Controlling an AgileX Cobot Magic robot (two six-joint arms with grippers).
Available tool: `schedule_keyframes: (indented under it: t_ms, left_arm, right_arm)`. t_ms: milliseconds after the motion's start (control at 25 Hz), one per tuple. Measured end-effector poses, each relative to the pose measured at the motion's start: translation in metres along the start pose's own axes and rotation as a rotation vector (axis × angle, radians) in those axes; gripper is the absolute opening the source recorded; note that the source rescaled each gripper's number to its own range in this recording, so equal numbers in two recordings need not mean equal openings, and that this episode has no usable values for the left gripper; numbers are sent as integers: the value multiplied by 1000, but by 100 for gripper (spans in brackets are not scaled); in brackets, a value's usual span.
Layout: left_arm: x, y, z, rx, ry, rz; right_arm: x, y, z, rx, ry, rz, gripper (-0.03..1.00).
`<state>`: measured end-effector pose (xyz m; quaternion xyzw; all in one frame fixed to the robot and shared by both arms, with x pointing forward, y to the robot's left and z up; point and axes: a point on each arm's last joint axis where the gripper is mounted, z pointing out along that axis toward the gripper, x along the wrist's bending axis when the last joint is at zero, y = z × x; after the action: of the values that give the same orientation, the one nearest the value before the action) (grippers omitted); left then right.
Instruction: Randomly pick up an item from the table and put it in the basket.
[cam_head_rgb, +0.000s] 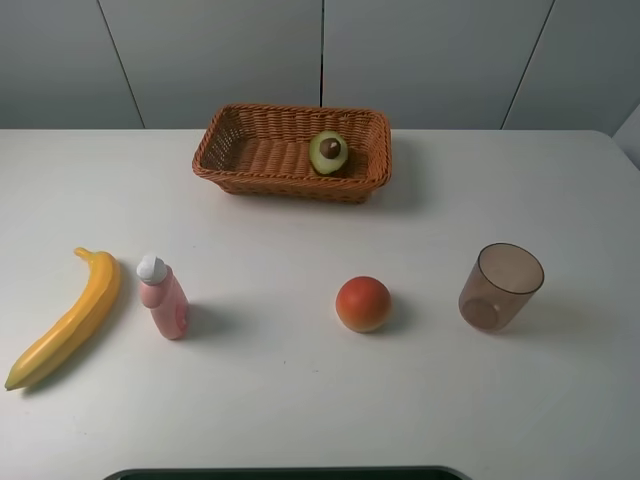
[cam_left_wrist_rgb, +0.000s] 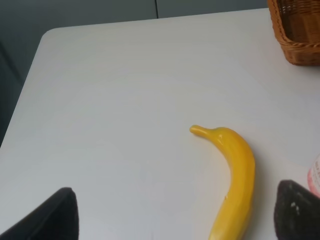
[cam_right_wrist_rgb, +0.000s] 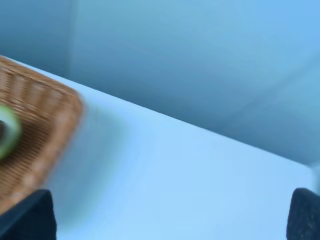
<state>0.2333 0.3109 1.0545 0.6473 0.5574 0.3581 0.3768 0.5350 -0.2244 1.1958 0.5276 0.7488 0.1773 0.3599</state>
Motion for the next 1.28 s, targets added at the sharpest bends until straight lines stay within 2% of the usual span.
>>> schedule_keyframes:
  t_ms: [160, 320, 440, 560, 720, 1000, 1120, 1280]
  left_arm:
    - [0, 0, 0, 0, 0, 0]
    - [0, 0, 0, 0, 0, 0]
    - [0, 0, 0, 0, 0, 0]
    - [0, 0, 0, 0, 0, 0]
    - [0, 0, 0, 0, 0, 0]
    - [0, 0, 0, 0, 0, 0]
    - [0, 0, 0, 0, 0, 0]
    - [0, 0, 0, 0, 0, 0]
  right_arm:
    - [-39, -39, -56, -23, -79, 4, 100]
    - [-51, -87, -109, -75, -116, 13, 100]
    - [-48, -129, -146, -150, -75, 59, 100]
    - [-37, -172, -170, -228, 11, 108, 100]
    - [-19, -226, -184, -306, 100, 148, 100]
    - [13, -302, -168, -388, 202, 183, 100]
    - [24, -317, -152, -404, 225, 190, 100]
    - [32, -319, -134, -357, 250, 183, 100]
